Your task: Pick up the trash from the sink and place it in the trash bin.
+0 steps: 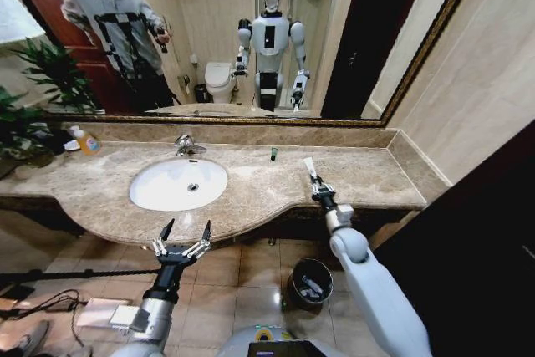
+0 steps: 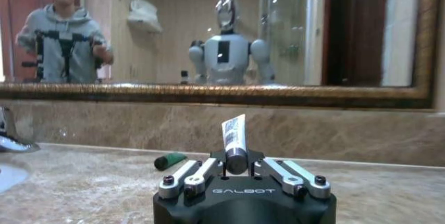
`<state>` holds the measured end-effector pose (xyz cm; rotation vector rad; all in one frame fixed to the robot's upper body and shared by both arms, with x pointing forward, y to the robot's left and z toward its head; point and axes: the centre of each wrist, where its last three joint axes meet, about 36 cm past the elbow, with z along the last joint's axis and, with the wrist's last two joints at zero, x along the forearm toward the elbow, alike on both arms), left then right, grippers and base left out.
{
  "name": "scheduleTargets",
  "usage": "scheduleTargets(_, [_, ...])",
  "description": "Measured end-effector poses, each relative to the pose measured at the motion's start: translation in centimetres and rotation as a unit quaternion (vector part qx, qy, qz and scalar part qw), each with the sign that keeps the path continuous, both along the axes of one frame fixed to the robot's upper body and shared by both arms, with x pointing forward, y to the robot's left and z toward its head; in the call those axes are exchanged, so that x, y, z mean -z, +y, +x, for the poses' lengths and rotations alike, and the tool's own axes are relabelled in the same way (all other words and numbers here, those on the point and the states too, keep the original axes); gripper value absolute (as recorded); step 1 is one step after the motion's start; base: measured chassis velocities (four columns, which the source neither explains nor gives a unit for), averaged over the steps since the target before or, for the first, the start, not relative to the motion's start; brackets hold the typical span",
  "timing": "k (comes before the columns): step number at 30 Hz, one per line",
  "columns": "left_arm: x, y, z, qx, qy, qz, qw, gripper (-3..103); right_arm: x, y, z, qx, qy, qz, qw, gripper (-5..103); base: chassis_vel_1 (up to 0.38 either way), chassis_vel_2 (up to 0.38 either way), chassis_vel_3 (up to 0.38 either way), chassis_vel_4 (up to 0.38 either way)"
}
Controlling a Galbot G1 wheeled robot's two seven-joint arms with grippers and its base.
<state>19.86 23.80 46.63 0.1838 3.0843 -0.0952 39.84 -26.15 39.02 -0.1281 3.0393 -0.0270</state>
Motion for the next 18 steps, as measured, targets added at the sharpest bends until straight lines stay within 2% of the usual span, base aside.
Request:
scheduleTargets(2, [0.0, 0.0, 0.0, 0.0, 0.0, 0.0, 1.0, 100, 0.1, 0.1, -1.4, 0.003, -0.002, 0.001, 1.0, 18, 0.0, 0.0, 0.0, 0.0])
scheduleTargets(5, [0.0, 0.0, 0.0, 0.0, 0.0, 0.0, 1.0, 100, 1.3, 0.6, -6.5, 0.019, -0.007, -0.007, 1.0, 18, 0.0, 0.0, 0.0, 0.0])
scheduleTargets(12, [0.0, 0.0, 0.0, 0.0, 0.0, 0.0, 1.0, 100, 4.2, 1.8, -10.8, 0.032, 0.018, -0.011, 0.999, 18, 0.0, 0.0, 0.0, 0.0])
scheduleTargets(14, [0.0, 0.0, 0.0, 0.0, 0.0, 0.0, 1.0, 100, 7.3, 2.2, -13.2, 0.034, 0.048, -0.032, 0.998, 18, 0.0, 0.0, 0.0, 0.0])
scheduleTargets(15, [0.0, 0.0, 0.0, 0.0, 0.0, 0.0, 1.0, 100, 7.3, 2.2, -13.2, 0.034, 0.048, -0.032, 0.998, 18, 0.0, 0.0, 0.0, 0.0])
scheduleTargets(18, [0.0, 0.0, 0.0, 0.0, 0.0, 0.0, 1.0, 100, 9.9, 2.6, -16.4, 0.042, 0.092, -0.02, 0.995, 18, 0.0, 0.0, 0.0, 0.0])
